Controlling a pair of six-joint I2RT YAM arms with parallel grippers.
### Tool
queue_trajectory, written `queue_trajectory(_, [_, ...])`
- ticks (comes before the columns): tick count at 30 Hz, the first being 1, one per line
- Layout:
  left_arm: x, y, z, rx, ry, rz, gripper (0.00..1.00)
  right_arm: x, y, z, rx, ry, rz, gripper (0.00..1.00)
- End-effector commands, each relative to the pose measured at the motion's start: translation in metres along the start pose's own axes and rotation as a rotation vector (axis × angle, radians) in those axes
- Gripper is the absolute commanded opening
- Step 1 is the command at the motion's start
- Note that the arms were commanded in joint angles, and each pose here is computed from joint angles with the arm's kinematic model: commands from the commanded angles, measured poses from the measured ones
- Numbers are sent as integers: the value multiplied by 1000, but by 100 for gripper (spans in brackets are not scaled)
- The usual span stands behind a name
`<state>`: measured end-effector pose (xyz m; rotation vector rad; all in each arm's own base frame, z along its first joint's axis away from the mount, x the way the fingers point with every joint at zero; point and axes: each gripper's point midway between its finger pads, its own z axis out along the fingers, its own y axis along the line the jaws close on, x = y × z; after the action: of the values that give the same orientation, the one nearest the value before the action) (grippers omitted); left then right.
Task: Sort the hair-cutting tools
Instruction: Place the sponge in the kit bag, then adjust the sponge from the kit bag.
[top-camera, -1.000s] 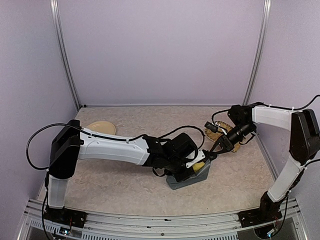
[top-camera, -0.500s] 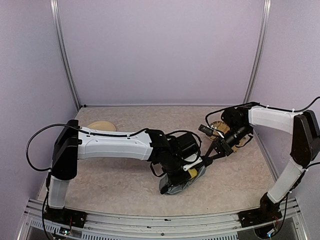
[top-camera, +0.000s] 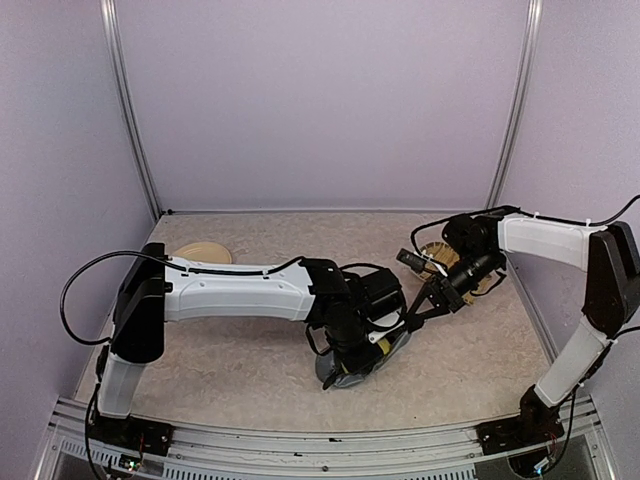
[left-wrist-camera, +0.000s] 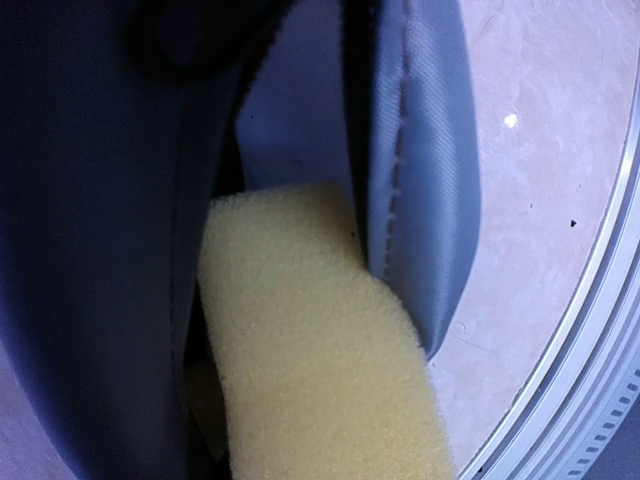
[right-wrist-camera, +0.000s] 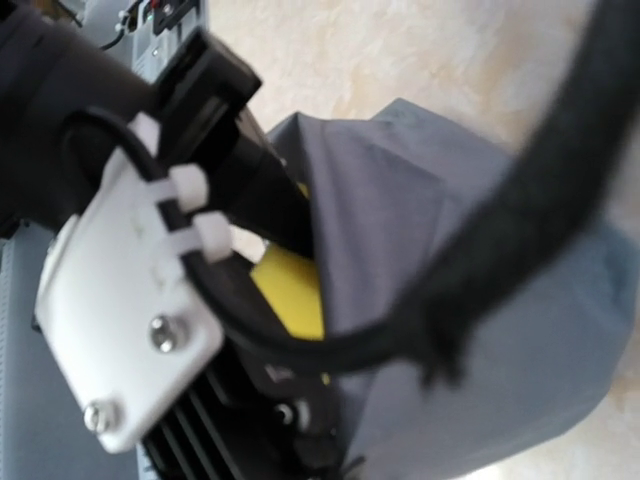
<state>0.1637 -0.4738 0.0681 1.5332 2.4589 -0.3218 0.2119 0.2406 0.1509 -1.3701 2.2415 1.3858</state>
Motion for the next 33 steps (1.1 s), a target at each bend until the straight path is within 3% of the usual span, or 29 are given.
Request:
queue_trajectory(1, [24, 22, 10, -84, 90, -61, 32, -11, 1, -10, -16, -62, 41, 0])
queue_trajectory(4, [20, 17, 0, -88, 63, -49, 38, -14, -5, -15, -16, -80, 67, 0])
queue_trajectory(15, [-14, 13, -56, -97, -130, -48, 45, -13, -15, -18, 1, -69, 87, 4])
queue_trajectory(21, [-14, 17, -62, -115, -154, -45, 48, -12, -17, -18, 14, -61, 85, 12])
queue_trajectory(33, [-49, 13, -82, -64, -335, -25, 51, -8, -20, -17, 29, -48, 86, 15])
